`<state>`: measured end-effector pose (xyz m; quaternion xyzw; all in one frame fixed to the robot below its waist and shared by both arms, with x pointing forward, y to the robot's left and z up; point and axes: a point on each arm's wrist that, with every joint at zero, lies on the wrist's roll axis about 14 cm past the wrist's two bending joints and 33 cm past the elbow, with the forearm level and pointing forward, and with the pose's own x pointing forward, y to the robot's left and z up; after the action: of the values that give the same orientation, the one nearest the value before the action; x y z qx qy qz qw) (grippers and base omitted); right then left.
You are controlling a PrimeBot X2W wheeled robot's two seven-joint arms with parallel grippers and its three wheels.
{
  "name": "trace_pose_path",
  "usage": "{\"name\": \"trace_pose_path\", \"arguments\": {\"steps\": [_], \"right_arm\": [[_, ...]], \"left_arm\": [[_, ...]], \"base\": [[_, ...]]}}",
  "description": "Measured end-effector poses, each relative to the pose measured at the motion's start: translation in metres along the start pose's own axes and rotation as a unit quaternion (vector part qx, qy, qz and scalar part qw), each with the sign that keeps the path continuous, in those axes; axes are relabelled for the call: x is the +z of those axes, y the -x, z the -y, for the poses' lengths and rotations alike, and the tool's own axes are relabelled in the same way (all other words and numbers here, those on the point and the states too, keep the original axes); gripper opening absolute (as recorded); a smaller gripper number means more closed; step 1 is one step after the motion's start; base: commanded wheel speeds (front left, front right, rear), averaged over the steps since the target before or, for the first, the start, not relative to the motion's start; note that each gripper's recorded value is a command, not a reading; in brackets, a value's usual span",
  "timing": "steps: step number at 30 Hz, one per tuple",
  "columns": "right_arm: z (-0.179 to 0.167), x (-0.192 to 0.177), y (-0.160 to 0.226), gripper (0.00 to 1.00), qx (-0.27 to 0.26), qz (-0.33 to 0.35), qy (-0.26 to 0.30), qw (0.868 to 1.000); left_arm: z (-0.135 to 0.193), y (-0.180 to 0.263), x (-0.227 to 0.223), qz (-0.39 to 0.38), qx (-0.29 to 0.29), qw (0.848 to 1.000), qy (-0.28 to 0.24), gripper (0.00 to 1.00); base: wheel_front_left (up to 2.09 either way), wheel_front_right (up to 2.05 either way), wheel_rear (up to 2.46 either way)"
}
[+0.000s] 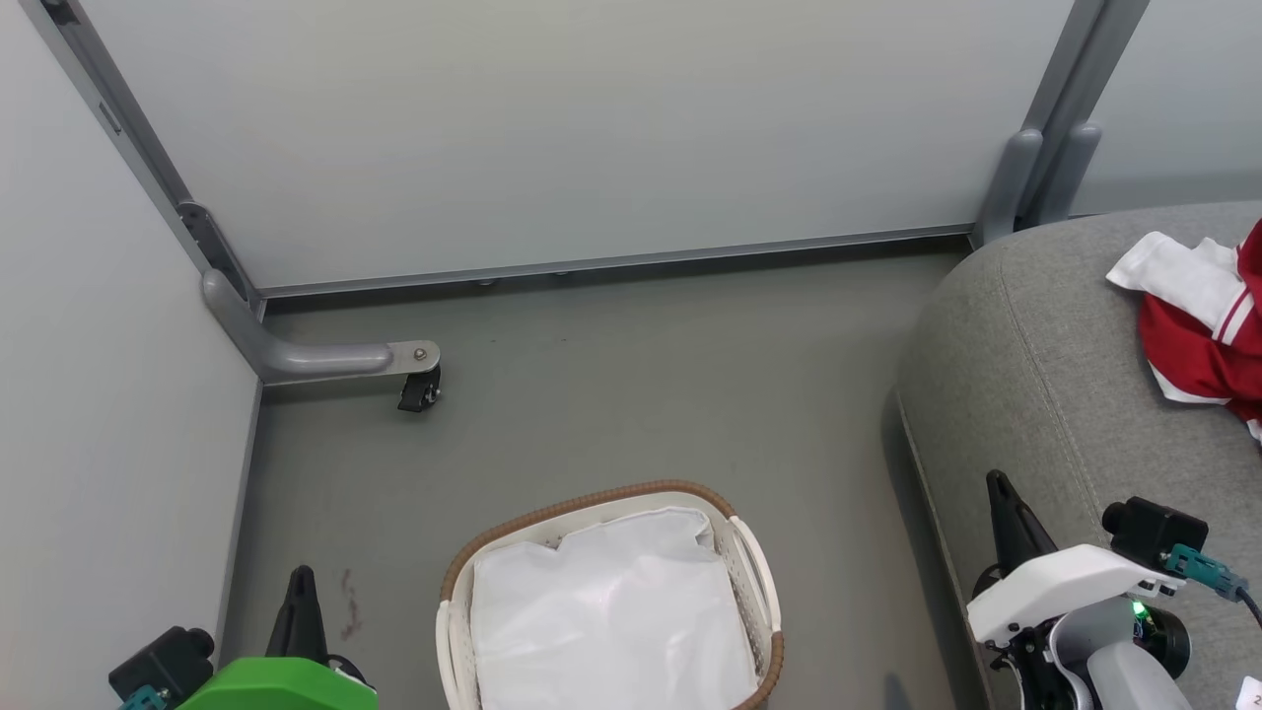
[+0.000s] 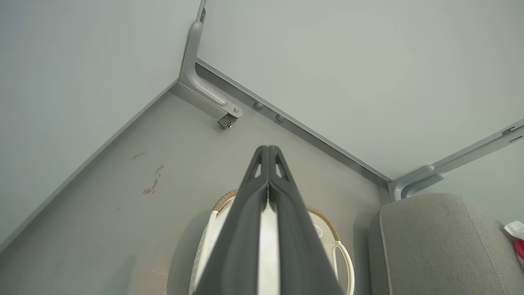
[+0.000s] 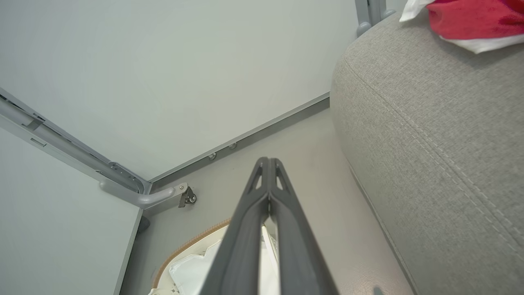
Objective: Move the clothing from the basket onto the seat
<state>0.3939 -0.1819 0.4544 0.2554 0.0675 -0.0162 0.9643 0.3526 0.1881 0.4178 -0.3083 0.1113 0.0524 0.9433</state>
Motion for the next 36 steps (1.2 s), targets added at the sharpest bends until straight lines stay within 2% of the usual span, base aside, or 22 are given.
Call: {"name": "trace_pose_path", "arguments": {"steps": [17,36], "right_arm": [[0.002,0.009,0.002,0.00,-0.008,0.008,-0.126,0.992],[0.000,0.021,0.003,0.00,-0.001,0.017,-0.242,0.970]], "left_arm": [[0.006,-0.005,0.015,0.012,-0.004,0.994,0.112,0.00],[0.014,-0.009,0.030,0.021,-0.019,0.976,0.217,0.00]], "base": [[0.00,0.00,0.00],[0.00,0.00,0.00]]}}
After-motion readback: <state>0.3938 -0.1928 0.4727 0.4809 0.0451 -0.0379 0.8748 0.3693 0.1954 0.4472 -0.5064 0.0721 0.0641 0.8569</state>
